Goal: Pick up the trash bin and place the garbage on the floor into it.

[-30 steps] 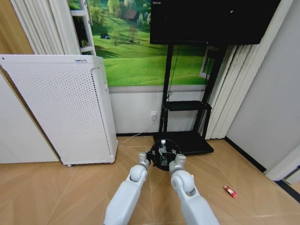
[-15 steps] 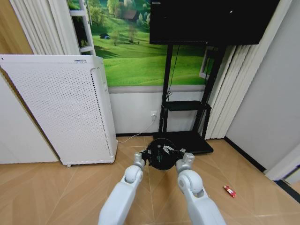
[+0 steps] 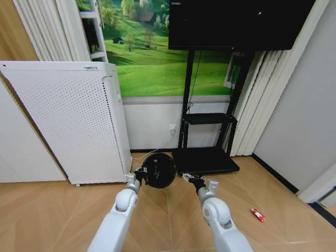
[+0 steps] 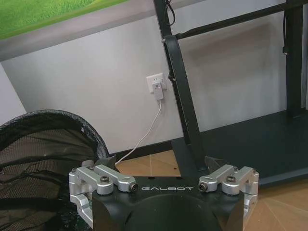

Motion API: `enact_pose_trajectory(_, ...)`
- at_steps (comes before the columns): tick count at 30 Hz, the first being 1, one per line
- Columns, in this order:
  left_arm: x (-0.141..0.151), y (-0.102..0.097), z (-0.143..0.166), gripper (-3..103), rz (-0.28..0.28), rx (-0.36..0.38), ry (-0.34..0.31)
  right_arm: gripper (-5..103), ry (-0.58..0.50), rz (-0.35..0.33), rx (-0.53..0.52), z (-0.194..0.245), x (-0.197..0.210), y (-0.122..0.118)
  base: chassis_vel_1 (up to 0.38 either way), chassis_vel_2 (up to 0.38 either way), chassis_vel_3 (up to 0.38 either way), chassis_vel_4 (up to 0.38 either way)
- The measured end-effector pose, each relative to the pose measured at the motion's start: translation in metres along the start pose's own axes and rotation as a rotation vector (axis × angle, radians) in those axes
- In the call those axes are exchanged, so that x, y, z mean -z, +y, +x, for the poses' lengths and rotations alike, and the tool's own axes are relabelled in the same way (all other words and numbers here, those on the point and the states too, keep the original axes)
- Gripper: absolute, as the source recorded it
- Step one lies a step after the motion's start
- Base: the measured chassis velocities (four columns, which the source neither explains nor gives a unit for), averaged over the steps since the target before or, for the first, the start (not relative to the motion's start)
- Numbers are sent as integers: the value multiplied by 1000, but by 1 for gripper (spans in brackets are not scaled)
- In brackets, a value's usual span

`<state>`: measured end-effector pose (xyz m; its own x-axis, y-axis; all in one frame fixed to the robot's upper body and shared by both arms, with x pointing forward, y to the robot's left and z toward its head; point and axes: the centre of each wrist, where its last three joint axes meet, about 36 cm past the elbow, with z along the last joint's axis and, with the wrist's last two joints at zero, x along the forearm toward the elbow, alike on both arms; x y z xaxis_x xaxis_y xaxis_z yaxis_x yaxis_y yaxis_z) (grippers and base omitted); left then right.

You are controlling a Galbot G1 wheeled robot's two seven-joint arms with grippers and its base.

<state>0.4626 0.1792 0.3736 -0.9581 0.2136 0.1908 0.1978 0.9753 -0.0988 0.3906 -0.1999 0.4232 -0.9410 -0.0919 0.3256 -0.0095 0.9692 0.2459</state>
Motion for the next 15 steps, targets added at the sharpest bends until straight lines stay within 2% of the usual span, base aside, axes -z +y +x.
enact_pose_trajectory(7,0,-2,-2,4,8,-2,1,100,8,1,-6,-2,-3,-2,-155,-151,165,164)
enact_pose_trajectory(15,-1,-6,-9,4,12,-11,7,100,22,-4,-21,-8,-8,-4,-244,-253,257,254)
